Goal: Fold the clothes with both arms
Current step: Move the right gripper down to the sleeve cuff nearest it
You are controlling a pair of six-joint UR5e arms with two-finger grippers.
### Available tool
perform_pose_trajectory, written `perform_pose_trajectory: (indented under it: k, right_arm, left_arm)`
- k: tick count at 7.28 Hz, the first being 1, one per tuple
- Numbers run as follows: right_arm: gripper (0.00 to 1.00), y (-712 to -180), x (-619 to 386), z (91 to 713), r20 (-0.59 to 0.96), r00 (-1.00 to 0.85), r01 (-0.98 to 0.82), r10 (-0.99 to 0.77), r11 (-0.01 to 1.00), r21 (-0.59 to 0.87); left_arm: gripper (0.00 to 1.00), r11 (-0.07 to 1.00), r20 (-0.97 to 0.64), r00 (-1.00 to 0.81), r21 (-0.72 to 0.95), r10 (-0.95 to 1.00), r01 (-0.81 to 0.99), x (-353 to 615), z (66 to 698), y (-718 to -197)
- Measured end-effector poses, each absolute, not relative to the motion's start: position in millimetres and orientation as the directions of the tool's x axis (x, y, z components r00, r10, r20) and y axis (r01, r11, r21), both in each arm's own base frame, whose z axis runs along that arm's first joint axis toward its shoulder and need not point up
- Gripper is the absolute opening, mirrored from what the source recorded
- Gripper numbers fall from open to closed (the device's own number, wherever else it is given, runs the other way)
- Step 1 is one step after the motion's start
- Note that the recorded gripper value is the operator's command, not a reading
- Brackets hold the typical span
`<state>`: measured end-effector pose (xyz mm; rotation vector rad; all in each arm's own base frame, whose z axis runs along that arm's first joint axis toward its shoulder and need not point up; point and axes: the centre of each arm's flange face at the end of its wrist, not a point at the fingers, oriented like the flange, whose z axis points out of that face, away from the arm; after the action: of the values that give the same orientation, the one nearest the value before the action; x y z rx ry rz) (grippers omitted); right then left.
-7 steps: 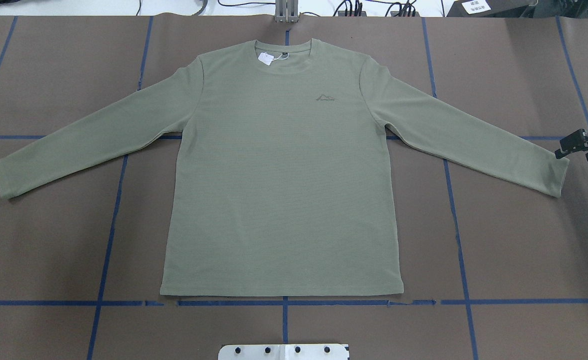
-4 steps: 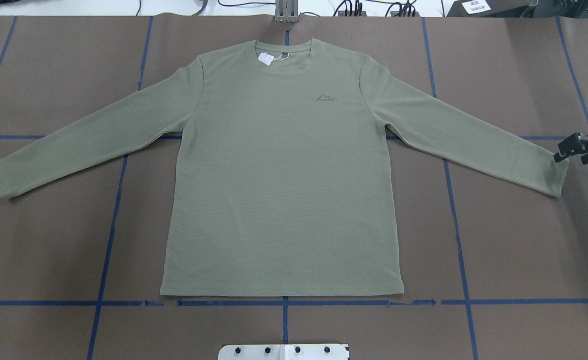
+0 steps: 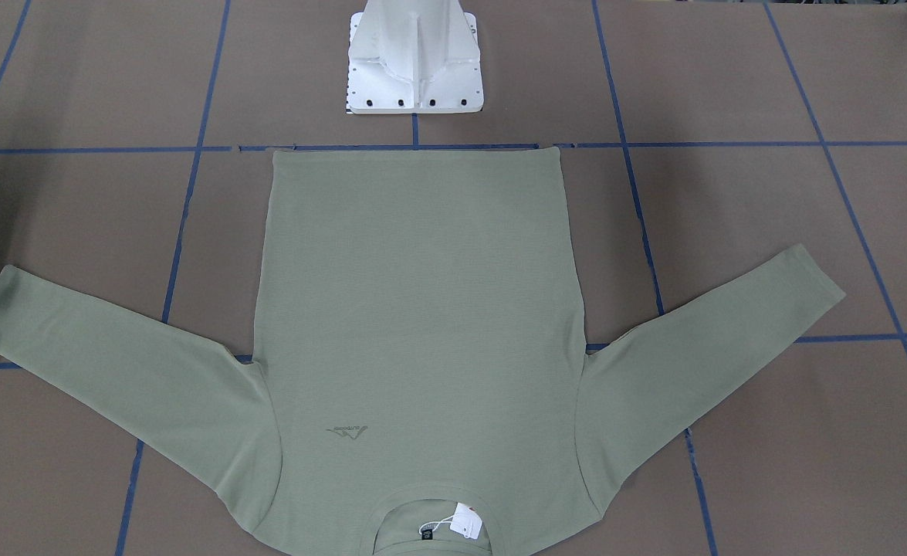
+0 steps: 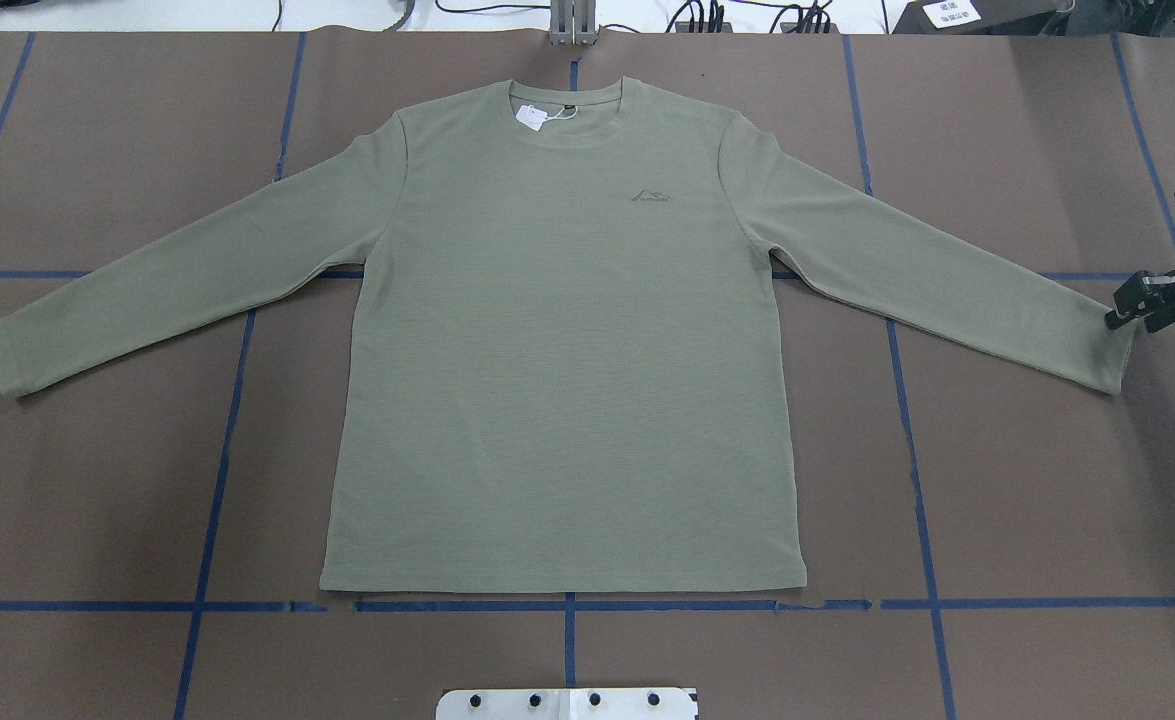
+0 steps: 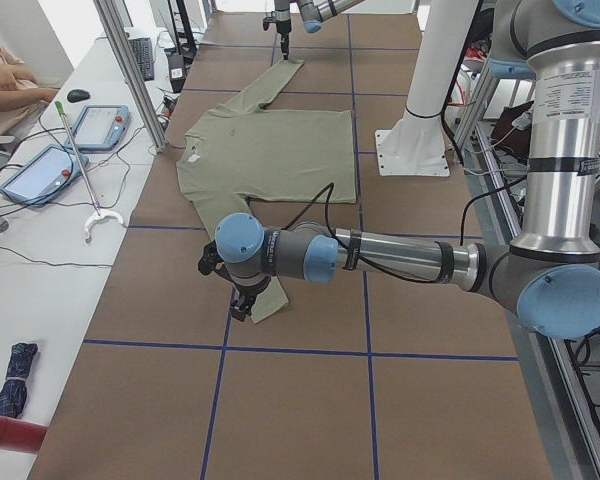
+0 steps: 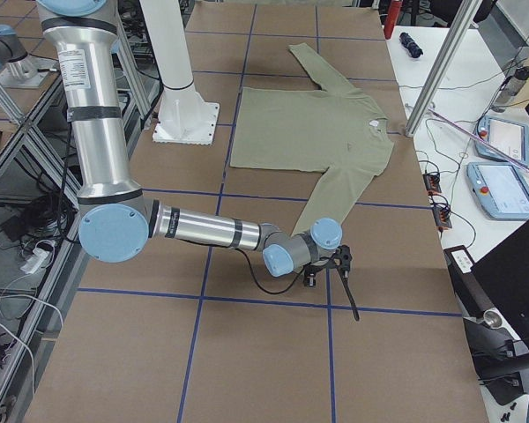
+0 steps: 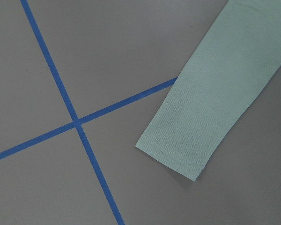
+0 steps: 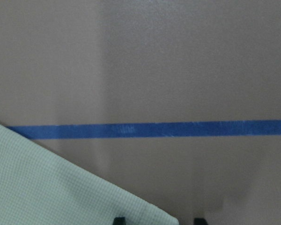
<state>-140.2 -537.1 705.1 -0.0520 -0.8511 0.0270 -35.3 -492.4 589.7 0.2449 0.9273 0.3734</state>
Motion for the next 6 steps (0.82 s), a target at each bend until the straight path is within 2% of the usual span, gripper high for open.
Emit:
perform_pose_trajectory:
  k: [4,6]
  right_arm:
    - [0.0,-538.2,-143.1,697.8,0.759,0.65,0.001,0.039,0.999,-0.052]
    - [0.0,-538.4,-142.1,663.7,0.782,0.624,0.001,-0.005,1.0,0.005]
  left_arm:
    - [1.0,0.908,-0.729,0.543,0.365,0.417,-0.206,-35.4,587.8,-493.2]
    - [1.0,0.907,-0.728,0.543,0.367,0.418,-0.206,-35.4,586.1,-493.3]
